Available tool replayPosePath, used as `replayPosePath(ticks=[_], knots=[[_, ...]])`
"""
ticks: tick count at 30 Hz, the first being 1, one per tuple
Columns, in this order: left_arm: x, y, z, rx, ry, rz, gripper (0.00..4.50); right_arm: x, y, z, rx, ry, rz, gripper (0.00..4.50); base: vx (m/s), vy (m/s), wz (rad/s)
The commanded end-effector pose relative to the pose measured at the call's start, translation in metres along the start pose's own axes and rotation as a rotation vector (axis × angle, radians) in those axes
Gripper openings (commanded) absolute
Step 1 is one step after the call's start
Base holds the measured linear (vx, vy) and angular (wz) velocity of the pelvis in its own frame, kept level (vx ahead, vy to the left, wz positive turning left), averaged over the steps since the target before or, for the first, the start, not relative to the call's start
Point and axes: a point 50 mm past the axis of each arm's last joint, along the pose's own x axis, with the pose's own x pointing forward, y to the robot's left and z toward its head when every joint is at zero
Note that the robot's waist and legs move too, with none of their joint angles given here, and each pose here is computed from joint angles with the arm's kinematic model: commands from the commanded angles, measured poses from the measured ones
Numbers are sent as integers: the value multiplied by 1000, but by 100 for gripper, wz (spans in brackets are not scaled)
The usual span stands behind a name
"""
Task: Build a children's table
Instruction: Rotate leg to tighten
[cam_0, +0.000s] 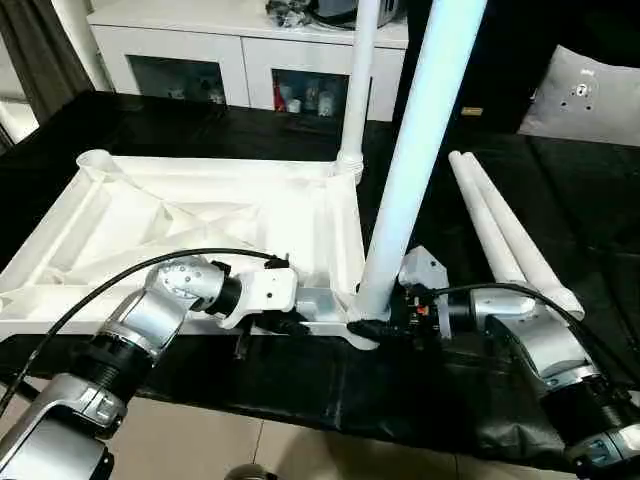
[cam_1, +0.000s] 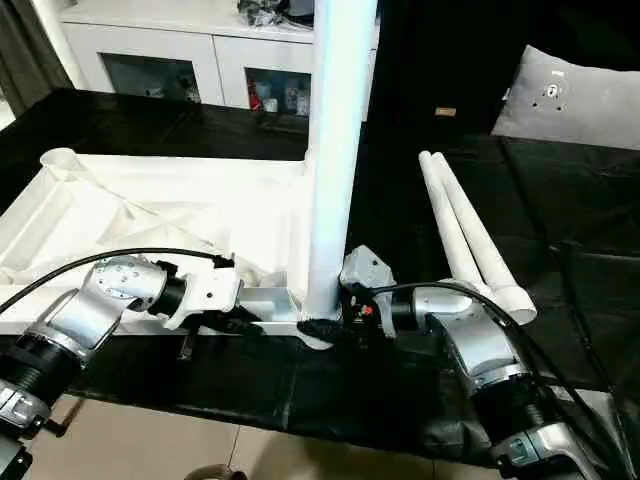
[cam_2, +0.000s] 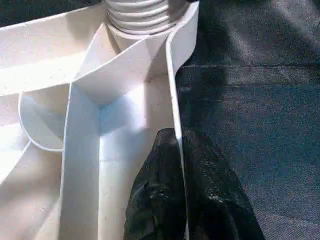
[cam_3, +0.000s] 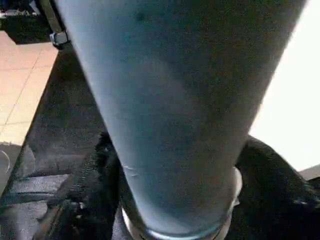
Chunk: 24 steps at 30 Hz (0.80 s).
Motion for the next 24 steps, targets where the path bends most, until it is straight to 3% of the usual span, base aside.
replayPosePath(ticks=[1,9,13,19,24], knots=[[9,-7,1,23,14,-78,0,1,2,0,21,-13,32,285,0,0,0],[13,-11,3,-122,-77,0,0,9,10,-11,164,-51,9,272,0,0,0],[19,-8,9,-238,-135,109,0,30,10,-23,261,-14,-140,272,0,0,0],[34,7,29,-346,-177,294,0,52,-9,-22,453,-58,-414,270,0,0,0],[54,20,47,-371,-170,409,0,63,-21,-28,482,-4,-617,270,0,0,0]])
